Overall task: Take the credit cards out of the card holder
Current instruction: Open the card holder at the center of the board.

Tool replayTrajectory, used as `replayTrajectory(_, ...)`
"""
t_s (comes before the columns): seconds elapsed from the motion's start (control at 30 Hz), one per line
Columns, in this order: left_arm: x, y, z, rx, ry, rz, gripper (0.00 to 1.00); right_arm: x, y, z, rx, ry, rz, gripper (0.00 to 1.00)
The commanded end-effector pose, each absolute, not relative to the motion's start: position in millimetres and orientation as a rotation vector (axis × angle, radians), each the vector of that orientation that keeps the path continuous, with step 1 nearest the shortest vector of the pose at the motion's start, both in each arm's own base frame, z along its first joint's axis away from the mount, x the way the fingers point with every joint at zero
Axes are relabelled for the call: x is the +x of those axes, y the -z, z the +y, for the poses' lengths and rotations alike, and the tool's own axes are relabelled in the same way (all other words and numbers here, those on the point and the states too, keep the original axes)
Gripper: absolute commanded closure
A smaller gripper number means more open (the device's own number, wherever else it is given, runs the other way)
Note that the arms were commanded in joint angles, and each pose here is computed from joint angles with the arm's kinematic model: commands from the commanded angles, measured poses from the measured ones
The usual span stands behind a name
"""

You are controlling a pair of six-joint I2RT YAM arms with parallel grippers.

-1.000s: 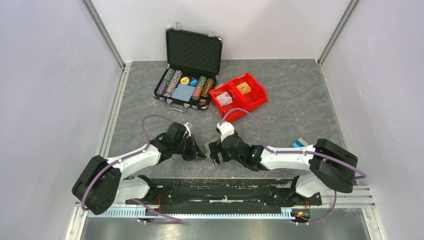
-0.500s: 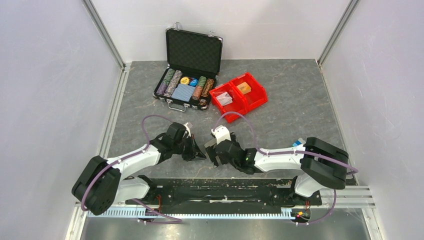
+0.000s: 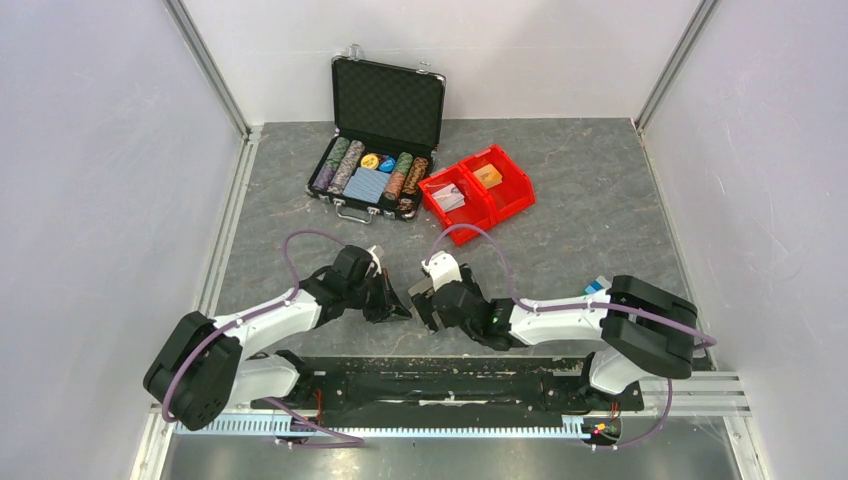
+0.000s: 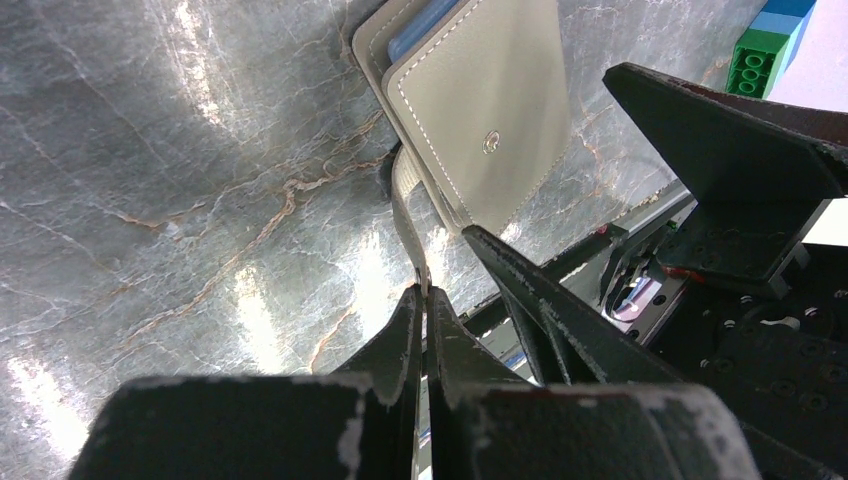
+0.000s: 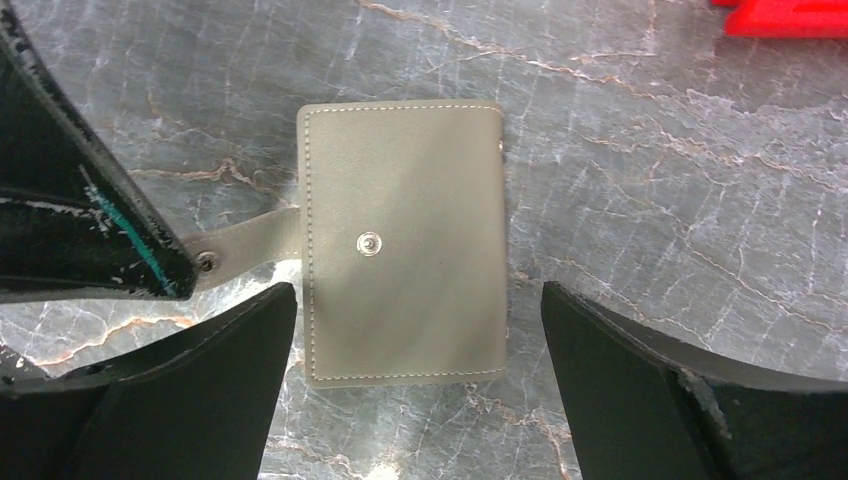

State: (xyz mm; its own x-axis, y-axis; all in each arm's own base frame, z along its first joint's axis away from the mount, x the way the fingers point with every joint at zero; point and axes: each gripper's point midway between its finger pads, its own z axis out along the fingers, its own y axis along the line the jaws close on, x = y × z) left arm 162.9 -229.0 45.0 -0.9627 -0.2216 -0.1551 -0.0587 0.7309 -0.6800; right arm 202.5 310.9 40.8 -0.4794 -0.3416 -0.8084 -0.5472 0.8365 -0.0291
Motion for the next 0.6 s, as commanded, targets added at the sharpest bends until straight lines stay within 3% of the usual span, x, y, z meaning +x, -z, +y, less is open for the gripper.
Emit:
replayTrajectory(0.0,167,-55,-232,-0.245,1.079,2.681,0.98,199,-57,328,-0.668,-0.39,2.051,0.04)
replayTrajectory(0.57,166,-53,-231,-0.246,1.076,2.686,0.98,204,-41,312,-0.682,-0.164,2.063,0.02)
